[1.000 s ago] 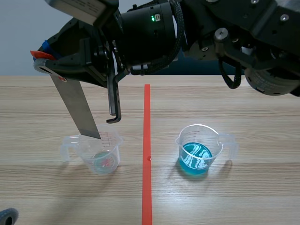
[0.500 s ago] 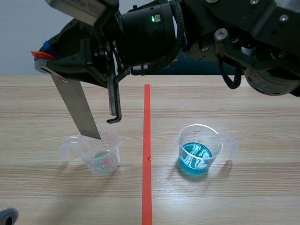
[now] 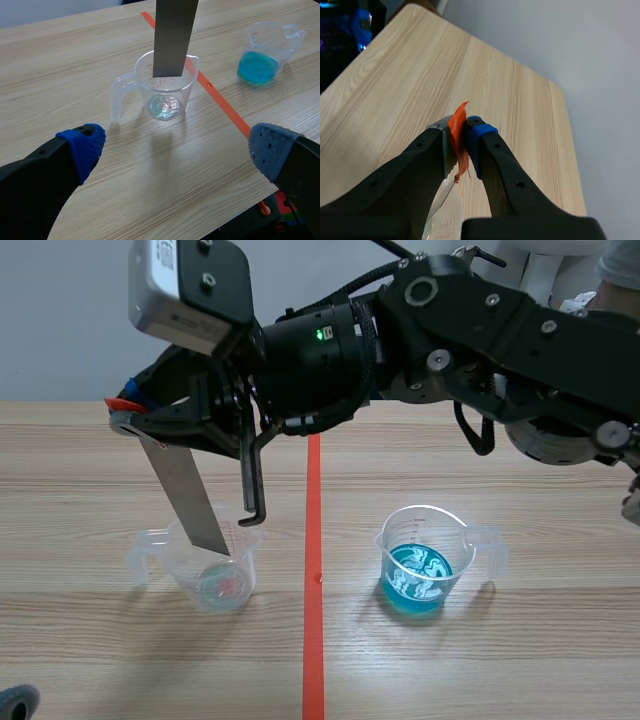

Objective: Do the redox reaction experiment

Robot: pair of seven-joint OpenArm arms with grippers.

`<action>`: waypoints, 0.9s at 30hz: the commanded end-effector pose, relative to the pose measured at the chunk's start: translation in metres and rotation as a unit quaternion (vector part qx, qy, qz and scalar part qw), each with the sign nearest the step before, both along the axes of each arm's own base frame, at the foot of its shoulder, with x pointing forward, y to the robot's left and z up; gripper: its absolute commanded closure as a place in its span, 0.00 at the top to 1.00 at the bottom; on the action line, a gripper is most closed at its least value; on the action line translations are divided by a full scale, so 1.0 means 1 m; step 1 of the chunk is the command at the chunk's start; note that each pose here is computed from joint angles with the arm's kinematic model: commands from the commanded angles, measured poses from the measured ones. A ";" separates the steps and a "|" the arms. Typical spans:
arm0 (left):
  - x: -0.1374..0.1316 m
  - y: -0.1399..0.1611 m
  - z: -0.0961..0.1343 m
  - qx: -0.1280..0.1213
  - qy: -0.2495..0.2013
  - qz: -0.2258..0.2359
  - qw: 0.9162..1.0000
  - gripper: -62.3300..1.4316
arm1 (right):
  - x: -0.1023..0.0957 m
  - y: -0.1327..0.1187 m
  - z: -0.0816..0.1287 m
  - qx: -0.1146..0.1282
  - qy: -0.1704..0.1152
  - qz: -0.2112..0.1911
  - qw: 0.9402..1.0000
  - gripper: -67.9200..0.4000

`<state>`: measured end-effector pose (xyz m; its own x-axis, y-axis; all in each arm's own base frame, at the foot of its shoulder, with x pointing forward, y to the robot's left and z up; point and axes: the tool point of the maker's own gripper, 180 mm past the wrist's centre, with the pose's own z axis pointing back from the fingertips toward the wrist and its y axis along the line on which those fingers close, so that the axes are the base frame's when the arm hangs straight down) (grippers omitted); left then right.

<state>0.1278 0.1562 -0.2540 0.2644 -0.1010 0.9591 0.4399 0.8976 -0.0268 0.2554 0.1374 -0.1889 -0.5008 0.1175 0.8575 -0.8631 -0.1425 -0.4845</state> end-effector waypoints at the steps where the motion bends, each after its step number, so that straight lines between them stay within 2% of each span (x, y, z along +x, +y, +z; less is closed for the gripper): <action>1: 0.002 -0.004 0.006 -0.013 -0.009 -0.001 1.000 0.98 | -0.002 0.006 0.004 0.010 0.001 0.011 1.000 0.01; 15: 0.002 -0.005 0.006 -0.013 -0.008 -0.002 1.000 0.98 | 0.007 0.011 -0.035 -0.019 -0.003 0.014 1.000 0.01; 20: 0.002 -0.005 0.006 -0.013 -0.008 -0.002 1.000 0.98 | 0.004 0.013 -0.044 -0.023 -0.010 0.031 0.999 0.01; 24: 0.002 -0.005 0.006 -0.013 -0.008 -0.002 1.000 0.98 | -0.003 0.013 -0.058 -0.041 -0.016 0.048 0.998 0.01; 27: 0.002 -0.005 0.006 -0.013 -0.008 -0.002 1.000 0.98 | -0.008 0.012 -0.063 -0.044 -0.014 0.059 0.997 0.01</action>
